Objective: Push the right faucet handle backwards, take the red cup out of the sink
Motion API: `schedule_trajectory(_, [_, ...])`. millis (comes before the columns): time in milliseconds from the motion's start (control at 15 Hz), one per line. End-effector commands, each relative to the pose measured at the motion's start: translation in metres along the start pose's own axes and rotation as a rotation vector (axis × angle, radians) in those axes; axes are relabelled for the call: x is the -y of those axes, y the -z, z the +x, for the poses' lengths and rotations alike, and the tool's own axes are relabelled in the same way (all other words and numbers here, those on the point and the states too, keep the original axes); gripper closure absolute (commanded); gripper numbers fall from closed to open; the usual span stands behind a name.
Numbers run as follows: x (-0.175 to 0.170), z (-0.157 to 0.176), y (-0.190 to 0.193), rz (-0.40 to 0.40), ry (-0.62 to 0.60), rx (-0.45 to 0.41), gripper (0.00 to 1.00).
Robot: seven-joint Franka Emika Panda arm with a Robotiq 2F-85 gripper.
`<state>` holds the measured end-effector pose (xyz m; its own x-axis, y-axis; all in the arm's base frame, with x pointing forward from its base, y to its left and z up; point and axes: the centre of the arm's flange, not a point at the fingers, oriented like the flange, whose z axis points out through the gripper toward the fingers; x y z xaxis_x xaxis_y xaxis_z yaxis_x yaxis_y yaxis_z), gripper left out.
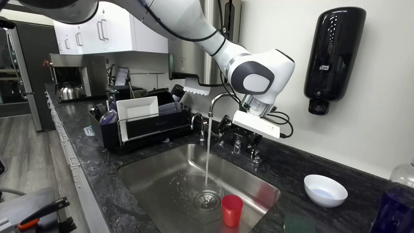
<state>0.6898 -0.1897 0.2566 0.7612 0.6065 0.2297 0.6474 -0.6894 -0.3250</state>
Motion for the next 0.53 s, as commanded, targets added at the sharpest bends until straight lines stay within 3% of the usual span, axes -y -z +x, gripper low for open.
schedule_trajectory(0, [-0.0076, 0.0021, -0.0006, -0.033, 0.01, -0.039, 0.0])
schedule_trajectory(467, [-0.0121, 0.003, -0.0093, -0.097, 0.013, -0.033, 0.0])
